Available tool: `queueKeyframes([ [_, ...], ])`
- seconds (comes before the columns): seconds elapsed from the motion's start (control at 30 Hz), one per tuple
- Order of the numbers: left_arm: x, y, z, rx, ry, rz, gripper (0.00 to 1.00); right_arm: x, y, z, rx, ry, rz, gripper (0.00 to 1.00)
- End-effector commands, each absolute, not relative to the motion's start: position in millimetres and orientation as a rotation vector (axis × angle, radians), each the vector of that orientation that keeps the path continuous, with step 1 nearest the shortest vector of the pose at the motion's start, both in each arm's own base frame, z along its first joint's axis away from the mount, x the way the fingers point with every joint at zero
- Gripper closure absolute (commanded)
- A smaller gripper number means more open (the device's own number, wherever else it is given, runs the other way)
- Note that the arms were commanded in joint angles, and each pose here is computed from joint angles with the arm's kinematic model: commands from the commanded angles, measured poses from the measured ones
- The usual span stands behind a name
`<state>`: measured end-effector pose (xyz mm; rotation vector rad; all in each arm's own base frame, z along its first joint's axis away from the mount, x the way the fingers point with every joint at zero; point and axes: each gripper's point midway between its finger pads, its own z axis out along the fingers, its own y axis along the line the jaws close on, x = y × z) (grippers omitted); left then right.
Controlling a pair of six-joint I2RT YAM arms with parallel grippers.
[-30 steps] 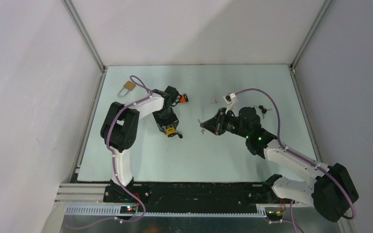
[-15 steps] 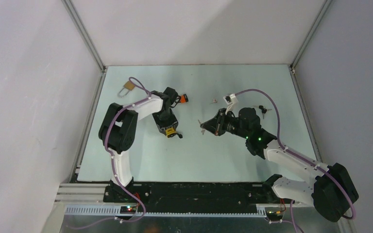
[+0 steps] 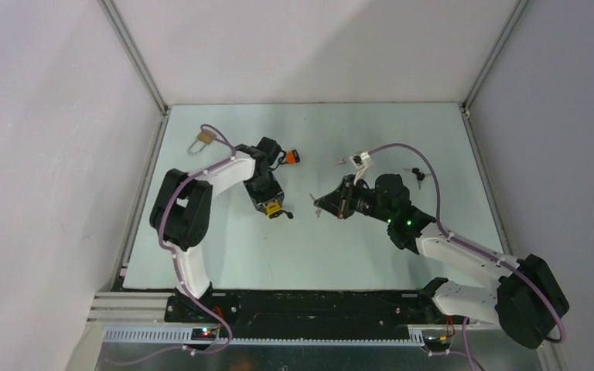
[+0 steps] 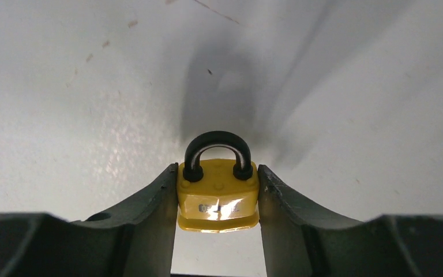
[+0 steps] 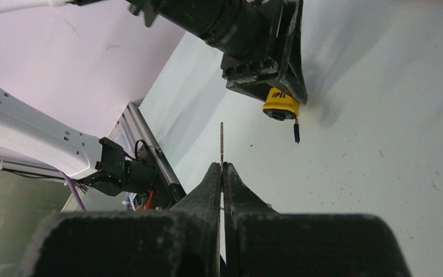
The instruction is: Unlock with the key
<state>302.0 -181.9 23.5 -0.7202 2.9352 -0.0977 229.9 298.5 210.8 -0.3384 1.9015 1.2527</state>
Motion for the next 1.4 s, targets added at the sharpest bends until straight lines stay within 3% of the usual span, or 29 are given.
queueKeyframes([
  [0.0,312.7,-209.9,93.2,-0.782,2.806,-0.414,1.00,231.1,310.3,220.6,-0.355,1.835,1.290,1.00],
  [0.43,312.2,-229.2,186.4,-0.826,2.618,-0.732,1.00,229.6,338.0,213.3,-0.360,1.874,1.383,1.00],
  [1.37,304.6,-252.4,224.0,-0.741,2.562,-0.868,1.00,256.7,358.5,212.5,-0.256,1.877,1.370,1.00],
])
